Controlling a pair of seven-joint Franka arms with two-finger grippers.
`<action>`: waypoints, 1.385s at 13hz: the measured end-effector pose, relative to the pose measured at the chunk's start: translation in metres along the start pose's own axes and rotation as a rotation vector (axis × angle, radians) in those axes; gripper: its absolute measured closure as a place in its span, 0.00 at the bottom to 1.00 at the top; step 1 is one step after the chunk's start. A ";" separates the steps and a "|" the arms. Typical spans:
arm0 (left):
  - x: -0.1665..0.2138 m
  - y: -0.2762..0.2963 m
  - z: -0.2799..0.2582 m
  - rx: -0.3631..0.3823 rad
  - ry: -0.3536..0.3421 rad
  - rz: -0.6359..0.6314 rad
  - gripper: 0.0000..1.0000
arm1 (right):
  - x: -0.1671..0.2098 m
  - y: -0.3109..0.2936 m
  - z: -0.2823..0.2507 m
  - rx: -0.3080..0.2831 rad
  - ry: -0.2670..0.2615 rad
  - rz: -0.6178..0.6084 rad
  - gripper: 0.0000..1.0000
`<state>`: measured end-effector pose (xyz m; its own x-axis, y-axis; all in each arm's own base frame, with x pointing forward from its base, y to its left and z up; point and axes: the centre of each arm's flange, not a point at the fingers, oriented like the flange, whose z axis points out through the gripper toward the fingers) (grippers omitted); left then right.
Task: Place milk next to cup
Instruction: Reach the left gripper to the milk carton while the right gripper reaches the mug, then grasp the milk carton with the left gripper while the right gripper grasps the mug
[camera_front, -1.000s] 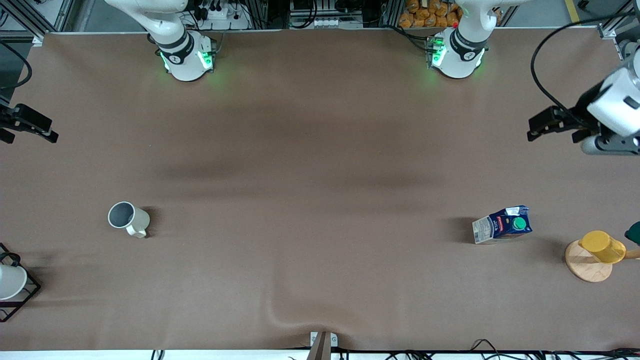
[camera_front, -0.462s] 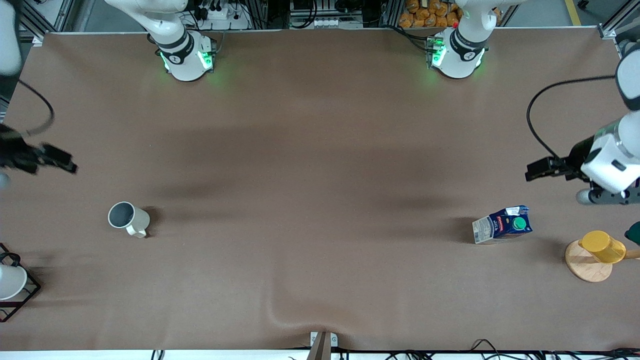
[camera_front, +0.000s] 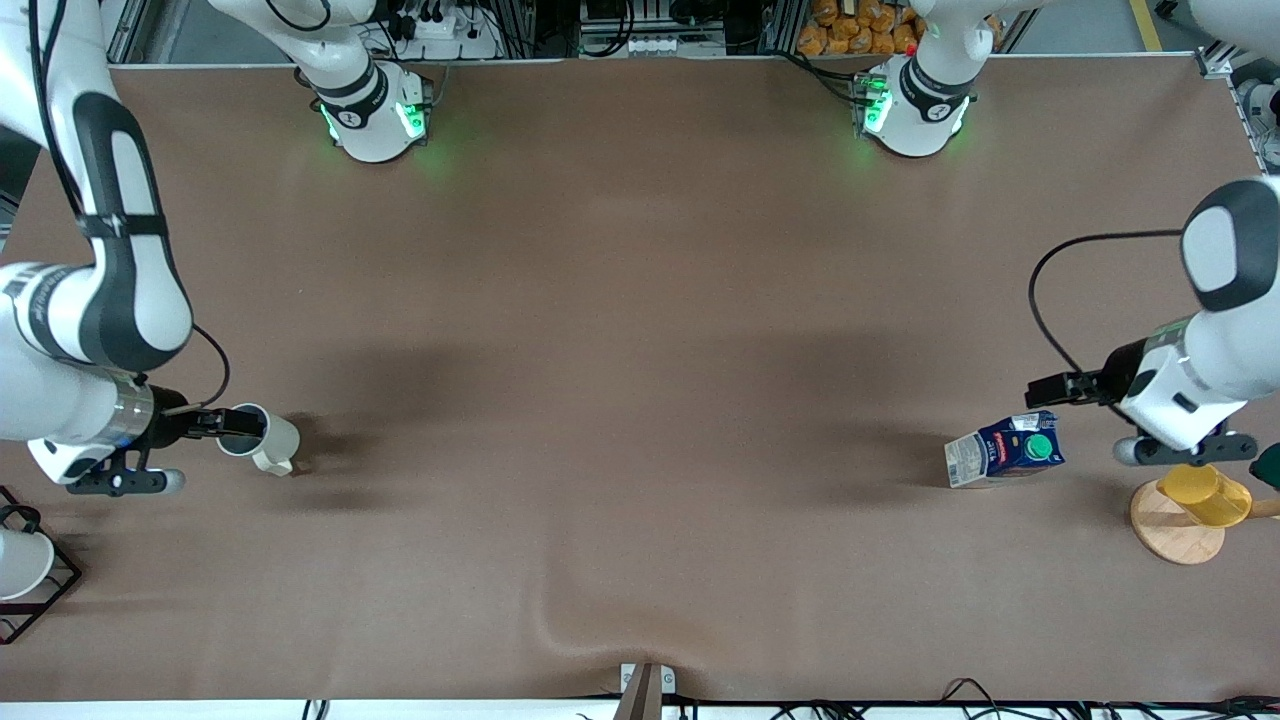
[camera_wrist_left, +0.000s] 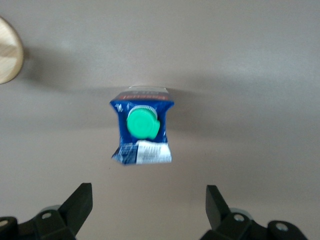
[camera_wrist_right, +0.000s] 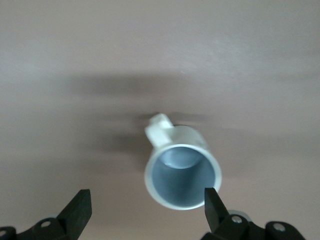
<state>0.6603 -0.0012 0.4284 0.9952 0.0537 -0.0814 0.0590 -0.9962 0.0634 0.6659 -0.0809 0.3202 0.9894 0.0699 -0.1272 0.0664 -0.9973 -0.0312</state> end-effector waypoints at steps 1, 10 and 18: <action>0.005 0.000 0.011 0.001 0.000 -0.005 0.00 | 0.000 0.004 0.009 -0.029 -0.021 -0.031 0.00; 0.031 -0.009 0.075 0.079 0.027 -0.061 0.00 | 0.005 0.016 0.049 -0.040 -0.085 -0.305 0.00; 0.036 -0.005 0.106 0.074 0.001 -0.070 0.04 | 0.015 0.047 0.069 -0.019 -0.018 -0.430 0.00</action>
<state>0.6877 -0.0011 0.3192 0.9890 0.1235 -0.0820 0.1226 -0.9923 -0.0163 0.6749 -0.1255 0.2485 0.8690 0.4792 -0.1237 0.4745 -0.8777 -0.0668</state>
